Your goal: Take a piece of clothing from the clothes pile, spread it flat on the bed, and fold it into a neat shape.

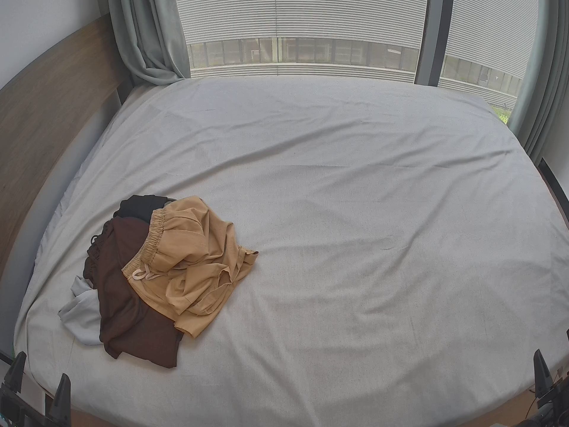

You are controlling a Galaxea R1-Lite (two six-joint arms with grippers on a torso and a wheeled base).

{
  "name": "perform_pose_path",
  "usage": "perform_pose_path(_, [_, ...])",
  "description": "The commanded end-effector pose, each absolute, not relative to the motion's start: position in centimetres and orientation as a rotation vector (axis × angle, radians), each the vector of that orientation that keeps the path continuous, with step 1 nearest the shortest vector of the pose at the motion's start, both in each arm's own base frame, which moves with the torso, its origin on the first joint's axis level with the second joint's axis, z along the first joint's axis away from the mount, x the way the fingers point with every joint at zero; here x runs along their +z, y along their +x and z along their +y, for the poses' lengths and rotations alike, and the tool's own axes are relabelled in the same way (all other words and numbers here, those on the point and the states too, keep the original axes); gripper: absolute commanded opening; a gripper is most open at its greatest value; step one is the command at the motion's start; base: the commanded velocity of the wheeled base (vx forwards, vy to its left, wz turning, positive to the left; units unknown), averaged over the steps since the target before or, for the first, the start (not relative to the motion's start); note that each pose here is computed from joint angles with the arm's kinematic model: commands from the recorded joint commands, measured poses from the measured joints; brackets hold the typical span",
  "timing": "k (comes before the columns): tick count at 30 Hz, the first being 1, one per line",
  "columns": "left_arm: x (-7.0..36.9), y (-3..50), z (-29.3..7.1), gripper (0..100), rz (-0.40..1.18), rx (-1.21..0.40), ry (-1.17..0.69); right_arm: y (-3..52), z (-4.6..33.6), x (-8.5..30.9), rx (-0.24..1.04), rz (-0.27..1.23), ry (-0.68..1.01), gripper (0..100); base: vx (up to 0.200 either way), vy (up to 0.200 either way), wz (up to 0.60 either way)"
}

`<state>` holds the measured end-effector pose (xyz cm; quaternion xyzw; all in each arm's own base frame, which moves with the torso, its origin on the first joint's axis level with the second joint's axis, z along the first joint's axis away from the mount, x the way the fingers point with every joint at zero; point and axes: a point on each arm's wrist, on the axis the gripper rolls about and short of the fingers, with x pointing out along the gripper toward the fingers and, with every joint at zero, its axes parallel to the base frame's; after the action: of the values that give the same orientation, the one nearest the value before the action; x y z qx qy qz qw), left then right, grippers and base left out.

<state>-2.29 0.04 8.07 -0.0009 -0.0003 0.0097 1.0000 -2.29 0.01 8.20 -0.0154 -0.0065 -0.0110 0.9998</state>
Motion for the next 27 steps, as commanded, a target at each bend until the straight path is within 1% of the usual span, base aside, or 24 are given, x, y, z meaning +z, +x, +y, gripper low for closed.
perform_pose_path(1, [7.55, -2.28, 0.04, 100, 0.0, 0.02, -0.005, -2.25, 0.01, 7.68, -0.022, -0.007, -0.031, 100, 0.0, 0.0, 0.0])
perform_pose_path(27, [7.58, -2.28, 0.02, 100, -0.003, 0.011, 0.002, -2.23, 0.0, 7.69, -0.023, -0.006, -0.031, 100, 0.0, 0.0, 0.0])
